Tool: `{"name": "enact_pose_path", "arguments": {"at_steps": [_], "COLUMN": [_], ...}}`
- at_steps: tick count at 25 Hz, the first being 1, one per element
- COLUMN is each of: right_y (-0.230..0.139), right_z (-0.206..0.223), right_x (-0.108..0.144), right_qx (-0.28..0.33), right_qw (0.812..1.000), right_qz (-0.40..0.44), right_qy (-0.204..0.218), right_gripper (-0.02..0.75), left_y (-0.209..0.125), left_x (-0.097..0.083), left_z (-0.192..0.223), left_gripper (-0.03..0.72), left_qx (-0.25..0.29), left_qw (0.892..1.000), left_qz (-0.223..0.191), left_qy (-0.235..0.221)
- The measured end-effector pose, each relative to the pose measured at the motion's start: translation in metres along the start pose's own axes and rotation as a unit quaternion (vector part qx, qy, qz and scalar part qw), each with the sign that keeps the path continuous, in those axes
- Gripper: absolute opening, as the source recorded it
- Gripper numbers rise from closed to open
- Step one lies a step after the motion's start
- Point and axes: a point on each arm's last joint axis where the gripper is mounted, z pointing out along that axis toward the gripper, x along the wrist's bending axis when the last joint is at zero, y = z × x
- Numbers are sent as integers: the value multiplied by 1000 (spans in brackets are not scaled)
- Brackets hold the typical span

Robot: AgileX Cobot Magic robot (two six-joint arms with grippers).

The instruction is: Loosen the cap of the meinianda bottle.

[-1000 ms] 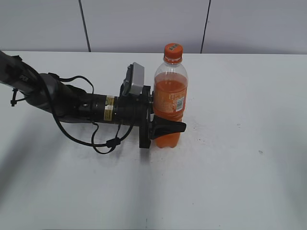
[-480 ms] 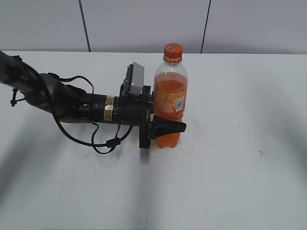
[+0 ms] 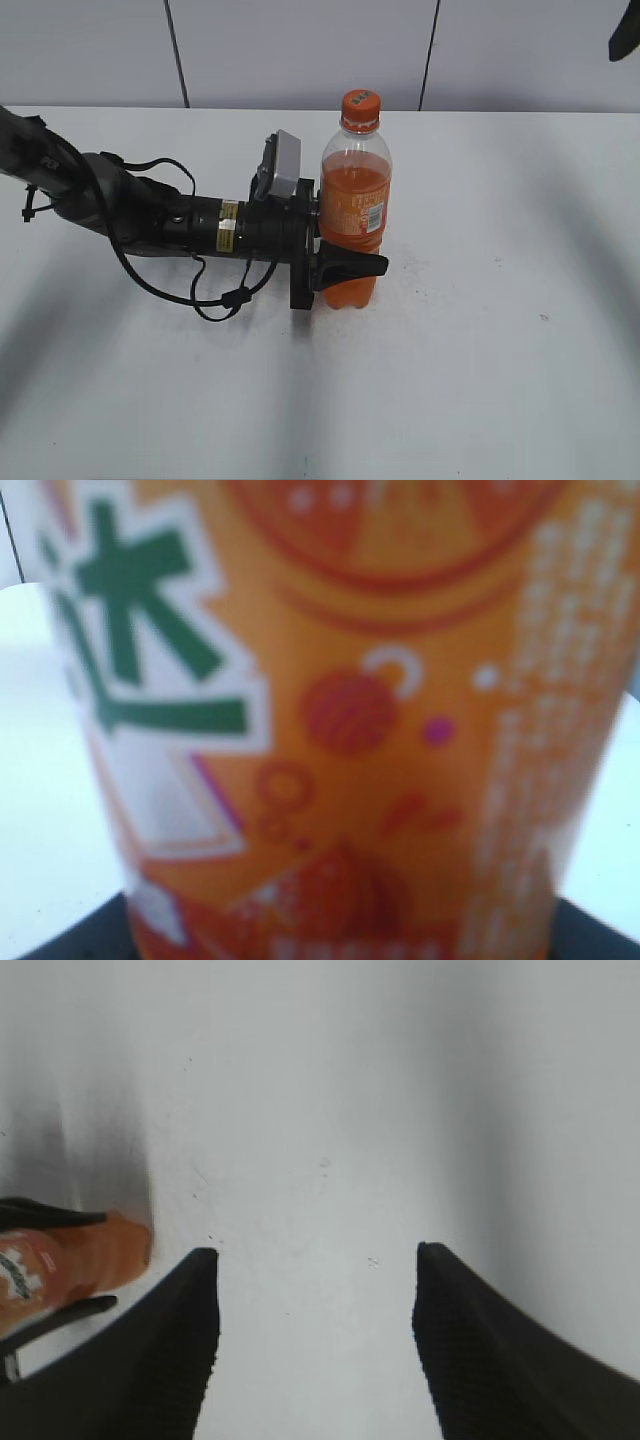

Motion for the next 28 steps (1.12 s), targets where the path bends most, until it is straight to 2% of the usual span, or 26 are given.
{"name": "enact_pose_path", "arguments": {"at_steps": [5, 18, 21, 28], "right_y": [9, -10, -14, -20], "right_z": [2, 22, 25, 39], "right_x": [30, 157, 172, 184], "right_qx": [-5, 31, 35, 52], "right_qw": [999, 993, 992, 990], "right_qz": [22, -45, -59, -71], "right_qy": [26, 101, 109, 106], "right_gripper": [460, 460, 460, 460], "left_y": [0, 0, 0, 0], "left_x": [0, -1, -1, -1], "left_z": [0, 0, 0, 0], "left_gripper": [392, 392, 392, 392], "left_qx": [0, 3, 3, 3], "left_qw": [1000, 1000, 1000, 1000], "left_qz": [0, 4, 4, 4], "left_qy": [0, -7, -8, -9]}}
